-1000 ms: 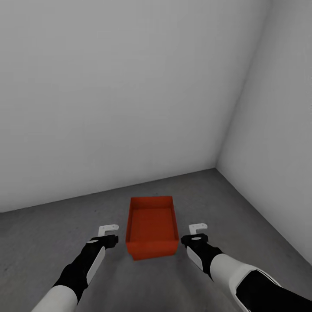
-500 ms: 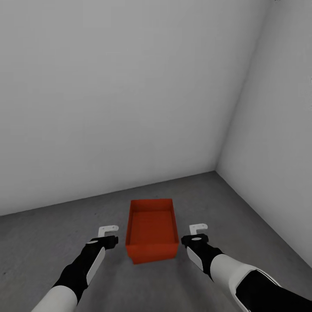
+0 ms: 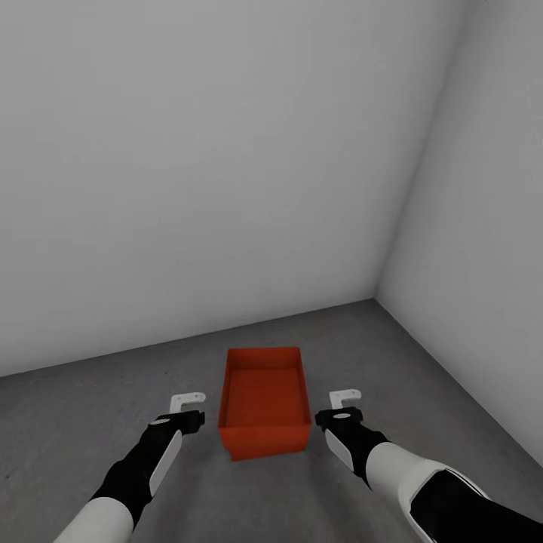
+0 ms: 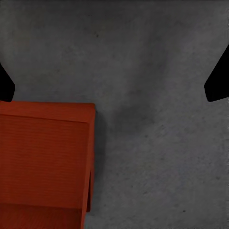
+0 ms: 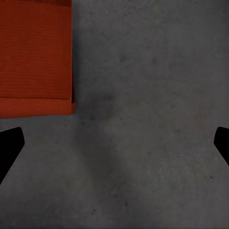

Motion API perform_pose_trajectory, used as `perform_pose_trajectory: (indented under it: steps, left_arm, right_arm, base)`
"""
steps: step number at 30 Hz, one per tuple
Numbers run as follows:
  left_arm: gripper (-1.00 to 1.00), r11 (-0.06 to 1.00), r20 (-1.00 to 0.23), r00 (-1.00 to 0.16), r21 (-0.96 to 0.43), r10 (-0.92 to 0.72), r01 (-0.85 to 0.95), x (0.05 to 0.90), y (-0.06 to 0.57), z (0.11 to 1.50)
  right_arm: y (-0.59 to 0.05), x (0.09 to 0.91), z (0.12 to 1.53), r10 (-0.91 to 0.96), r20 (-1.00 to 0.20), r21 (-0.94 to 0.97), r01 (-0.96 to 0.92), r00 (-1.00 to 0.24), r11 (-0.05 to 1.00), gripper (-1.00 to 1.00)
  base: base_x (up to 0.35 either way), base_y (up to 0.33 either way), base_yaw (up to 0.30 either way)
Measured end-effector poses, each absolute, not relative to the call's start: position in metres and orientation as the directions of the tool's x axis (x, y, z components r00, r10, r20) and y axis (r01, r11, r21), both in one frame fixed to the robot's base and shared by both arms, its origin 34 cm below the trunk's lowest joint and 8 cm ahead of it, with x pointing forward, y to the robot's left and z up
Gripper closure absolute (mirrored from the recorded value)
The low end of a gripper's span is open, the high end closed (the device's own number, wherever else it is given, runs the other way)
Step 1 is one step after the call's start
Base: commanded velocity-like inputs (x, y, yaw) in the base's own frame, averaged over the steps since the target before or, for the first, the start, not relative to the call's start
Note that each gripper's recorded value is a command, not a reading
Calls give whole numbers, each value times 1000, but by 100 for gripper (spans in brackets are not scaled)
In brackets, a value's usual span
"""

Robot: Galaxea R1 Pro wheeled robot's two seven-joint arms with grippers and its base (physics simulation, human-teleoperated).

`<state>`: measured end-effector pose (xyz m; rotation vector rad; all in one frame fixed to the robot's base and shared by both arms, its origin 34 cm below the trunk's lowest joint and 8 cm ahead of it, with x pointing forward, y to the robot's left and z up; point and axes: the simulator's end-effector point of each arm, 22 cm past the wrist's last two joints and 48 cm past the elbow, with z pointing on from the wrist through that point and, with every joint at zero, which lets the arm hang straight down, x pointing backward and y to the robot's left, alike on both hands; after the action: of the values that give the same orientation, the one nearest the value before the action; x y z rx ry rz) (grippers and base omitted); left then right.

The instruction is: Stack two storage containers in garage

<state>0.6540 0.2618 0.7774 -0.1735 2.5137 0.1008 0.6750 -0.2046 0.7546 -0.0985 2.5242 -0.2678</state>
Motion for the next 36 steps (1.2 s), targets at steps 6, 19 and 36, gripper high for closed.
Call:
perform_pose_trajectory:
  steps: [6, 19, 36]
  left_arm:
    - [-100, 988, -584, -806, 36, -101, -149, 654, 265, 777]
    - [-100, 976, -423, -900, 128, -105, -174, 573, 321, 704]
    - [-100, 956, -236, -963, 228, -128, -183, 425, 355, 633]
  right_arm:
    - [-205, 674, 754, -130, -554, -214, -10, -822, 977, -100]
    - [-232, 622, 718, -134, -481, -255, -8, -866, 967, -100]
    - [-242, 341, 613, -136, -196, -246, -85, -971, 966, -100]
  base:
    - [0, 0, 0]
    - [0, 0, 0]
    - [0, 0, 0]
